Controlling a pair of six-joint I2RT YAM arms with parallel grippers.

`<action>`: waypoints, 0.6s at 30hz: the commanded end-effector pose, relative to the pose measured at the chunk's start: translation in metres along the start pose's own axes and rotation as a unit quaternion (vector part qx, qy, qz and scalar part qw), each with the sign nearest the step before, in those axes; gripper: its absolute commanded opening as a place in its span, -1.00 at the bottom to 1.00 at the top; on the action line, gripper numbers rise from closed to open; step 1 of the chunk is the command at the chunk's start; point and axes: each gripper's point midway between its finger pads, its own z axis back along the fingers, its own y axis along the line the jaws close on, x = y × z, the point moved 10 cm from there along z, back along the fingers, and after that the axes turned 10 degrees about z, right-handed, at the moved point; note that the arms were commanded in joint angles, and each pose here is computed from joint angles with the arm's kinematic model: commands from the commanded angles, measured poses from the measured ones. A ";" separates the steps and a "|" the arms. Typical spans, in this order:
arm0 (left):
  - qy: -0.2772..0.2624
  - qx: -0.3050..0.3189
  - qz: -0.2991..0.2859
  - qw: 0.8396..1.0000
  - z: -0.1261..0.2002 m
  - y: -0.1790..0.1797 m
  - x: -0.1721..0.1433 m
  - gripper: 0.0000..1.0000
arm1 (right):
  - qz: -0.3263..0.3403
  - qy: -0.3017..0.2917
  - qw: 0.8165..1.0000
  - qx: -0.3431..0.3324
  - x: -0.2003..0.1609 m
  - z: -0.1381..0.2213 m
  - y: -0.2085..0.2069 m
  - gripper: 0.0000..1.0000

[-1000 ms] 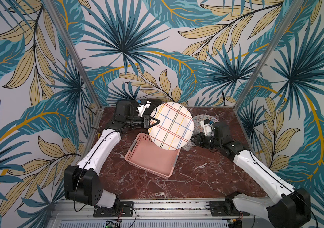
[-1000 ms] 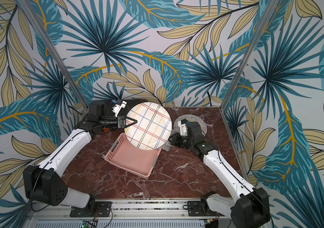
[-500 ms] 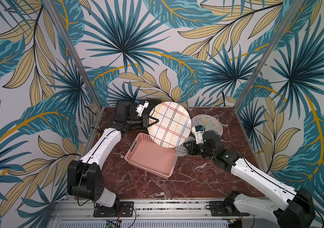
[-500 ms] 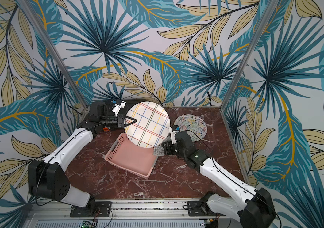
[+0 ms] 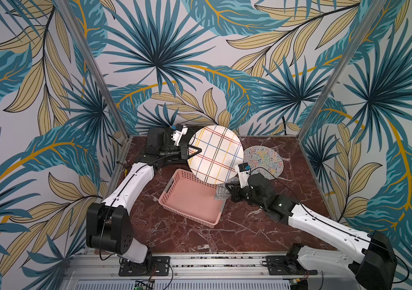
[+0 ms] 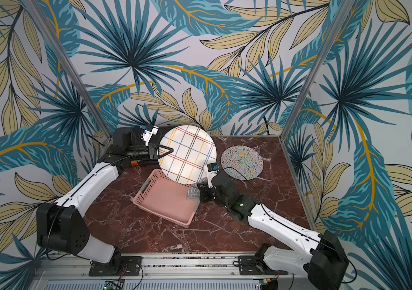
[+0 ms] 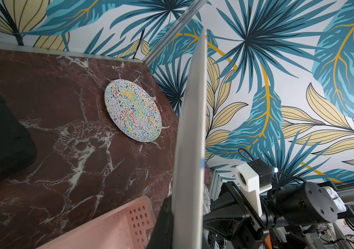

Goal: Wipe the wet plate dry
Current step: Wipe the plate with towel.

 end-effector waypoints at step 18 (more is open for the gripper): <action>0.036 -0.037 0.016 0.999 -0.006 -0.001 -0.010 -1.00 | 0.050 -0.138 0.989 -0.014 0.020 -0.033 0.066 -1.00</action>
